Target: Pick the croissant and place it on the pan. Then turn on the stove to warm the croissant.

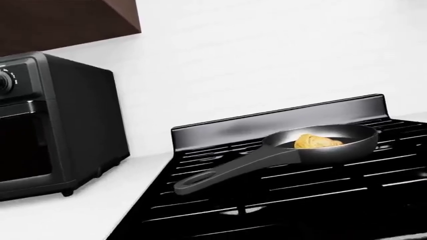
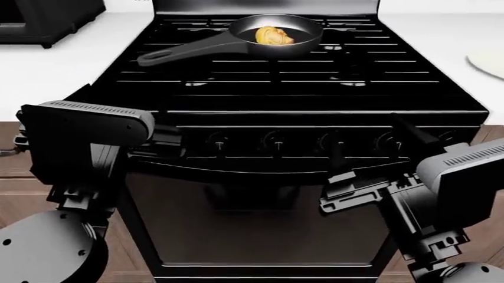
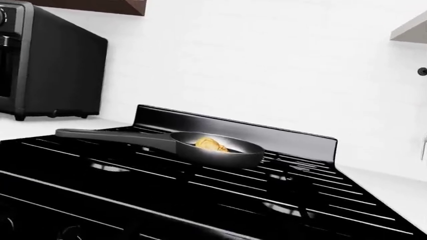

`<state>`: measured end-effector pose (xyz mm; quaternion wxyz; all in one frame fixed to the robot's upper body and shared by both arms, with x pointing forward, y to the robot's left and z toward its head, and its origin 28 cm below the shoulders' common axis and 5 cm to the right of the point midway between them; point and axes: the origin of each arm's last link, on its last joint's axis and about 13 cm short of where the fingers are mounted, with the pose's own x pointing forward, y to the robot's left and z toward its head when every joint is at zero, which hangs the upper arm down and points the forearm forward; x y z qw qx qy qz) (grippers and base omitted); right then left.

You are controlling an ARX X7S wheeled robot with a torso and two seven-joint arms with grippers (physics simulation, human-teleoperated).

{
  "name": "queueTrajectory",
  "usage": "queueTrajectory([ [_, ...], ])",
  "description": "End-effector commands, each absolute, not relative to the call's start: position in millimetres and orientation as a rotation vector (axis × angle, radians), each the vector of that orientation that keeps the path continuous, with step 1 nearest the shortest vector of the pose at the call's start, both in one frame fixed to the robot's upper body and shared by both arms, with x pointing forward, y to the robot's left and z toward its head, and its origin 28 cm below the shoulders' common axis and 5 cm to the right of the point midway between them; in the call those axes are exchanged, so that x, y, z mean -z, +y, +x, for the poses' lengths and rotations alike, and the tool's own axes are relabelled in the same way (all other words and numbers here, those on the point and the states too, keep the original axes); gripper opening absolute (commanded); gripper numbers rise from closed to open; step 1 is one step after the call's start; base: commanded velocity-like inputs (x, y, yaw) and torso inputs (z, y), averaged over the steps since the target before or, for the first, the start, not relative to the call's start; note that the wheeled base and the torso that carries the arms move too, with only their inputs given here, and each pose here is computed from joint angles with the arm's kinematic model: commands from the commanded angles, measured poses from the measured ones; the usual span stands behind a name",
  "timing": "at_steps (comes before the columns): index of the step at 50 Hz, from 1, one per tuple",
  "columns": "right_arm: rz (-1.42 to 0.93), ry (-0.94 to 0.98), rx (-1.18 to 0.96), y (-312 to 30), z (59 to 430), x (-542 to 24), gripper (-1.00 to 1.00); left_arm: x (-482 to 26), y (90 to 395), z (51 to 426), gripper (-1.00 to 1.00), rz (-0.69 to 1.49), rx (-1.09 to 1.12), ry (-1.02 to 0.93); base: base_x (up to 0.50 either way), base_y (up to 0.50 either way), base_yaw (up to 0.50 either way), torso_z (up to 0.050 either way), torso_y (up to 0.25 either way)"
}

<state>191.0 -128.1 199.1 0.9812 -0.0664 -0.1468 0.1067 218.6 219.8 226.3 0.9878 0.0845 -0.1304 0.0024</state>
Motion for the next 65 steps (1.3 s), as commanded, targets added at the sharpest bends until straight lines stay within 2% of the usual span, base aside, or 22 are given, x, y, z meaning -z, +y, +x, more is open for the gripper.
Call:
queueTrajectory([
  [1, -0.131, -0.298, -0.209, -128.8, 190.2, -199.5, 1.0, -227.6, 219.2, 217.1, 1.0, 0.17, -0.003, -0.265, 0.0, 0.0, 0.0, -0.05, 0.041],
  [51, -0.101, -0.283, -0.177, -129.1, 186.5, -199.6, 1.0, -226.9, 218.4, 219.9, 1.0, 0.169, 0.008, -0.265, 0.0, 0.0, 0.0, -0.05, 0.041],
  [65, -0.042, -0.277, -0.087, -122.9, 183.5, -205.3, 1.0, -225.9, 217.4, 217.7, 1.0, 0.16, 0.02, -0.266, 0.0, 0.0, 0.0, -0.05, 0.042],
])
